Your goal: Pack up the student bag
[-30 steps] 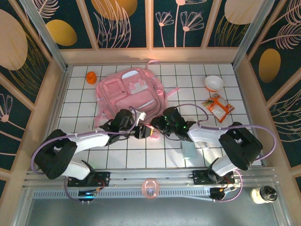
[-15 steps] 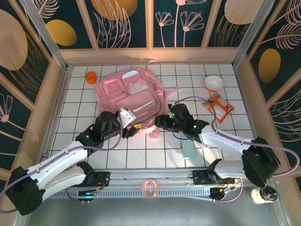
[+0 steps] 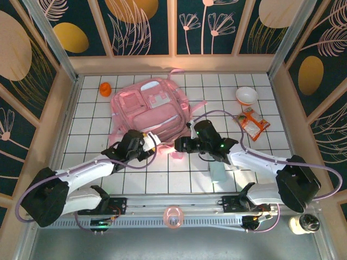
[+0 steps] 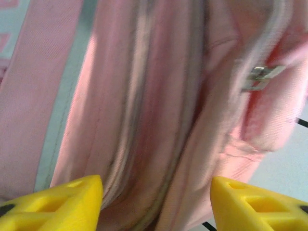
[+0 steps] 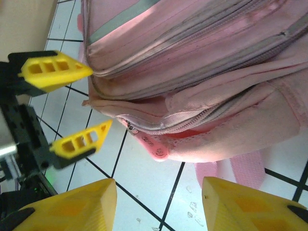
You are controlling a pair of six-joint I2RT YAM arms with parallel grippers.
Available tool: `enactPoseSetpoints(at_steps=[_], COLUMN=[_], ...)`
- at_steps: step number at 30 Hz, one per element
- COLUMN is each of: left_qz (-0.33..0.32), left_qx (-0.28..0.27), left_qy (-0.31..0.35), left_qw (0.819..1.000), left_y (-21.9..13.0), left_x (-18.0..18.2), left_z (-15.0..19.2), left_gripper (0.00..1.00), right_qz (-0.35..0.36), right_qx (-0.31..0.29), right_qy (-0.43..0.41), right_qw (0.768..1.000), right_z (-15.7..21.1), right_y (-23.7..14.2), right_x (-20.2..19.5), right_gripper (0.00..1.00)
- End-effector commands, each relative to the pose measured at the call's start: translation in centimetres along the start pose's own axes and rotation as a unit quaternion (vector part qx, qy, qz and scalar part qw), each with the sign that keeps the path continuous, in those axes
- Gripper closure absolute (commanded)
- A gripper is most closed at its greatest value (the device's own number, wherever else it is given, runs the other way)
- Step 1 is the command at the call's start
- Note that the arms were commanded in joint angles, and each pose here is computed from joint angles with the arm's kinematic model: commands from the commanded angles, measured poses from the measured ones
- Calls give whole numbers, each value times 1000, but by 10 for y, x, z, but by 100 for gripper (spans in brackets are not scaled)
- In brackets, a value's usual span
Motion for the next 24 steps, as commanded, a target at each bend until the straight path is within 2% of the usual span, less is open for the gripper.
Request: enactPoseSetpoints(at_steps=[1,3,8,10,20,24], left_qz=[-22,-18,12,18,53,79], left_qx=[-45,-50,-47,-48,-70,-80], left_qy=[-39,-41,-33,-34,-37,-48], left_qw=[998,998,998,998,995,992], left_y=[2,4,11,12,10,8], left_x=[14,15,7,6,4,6], left_z=[-8,-8,-4,-4,-11,-19], left_gripper=[48,51,46,48,89,100], right_qz=[-32,-23,27,35,50,49], right_qx=[11,20,26,29,38,27], right_qy=[-33,-38,-75,-88,-100,-67], right_qw=[999,999,997,995,993,996], right_z=[-5,-5,-6,-6,-9,-9], right_y=[6,11,24,30,51,45], right_x=[13,13,17,21,27,28], right_gripper=[51,51,51,51,51,53])
Point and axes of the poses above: each hand's point on the last joint's axis, 136 mm out from that joint toward the fingers, its own y axis out along the fingers, its own x axis along the line the jaws close on, z = x × y, the point moved 9 cm from there along -y, back along the fingers, and after that the axes turned 13 degrees about y, right-handed, at the moved point
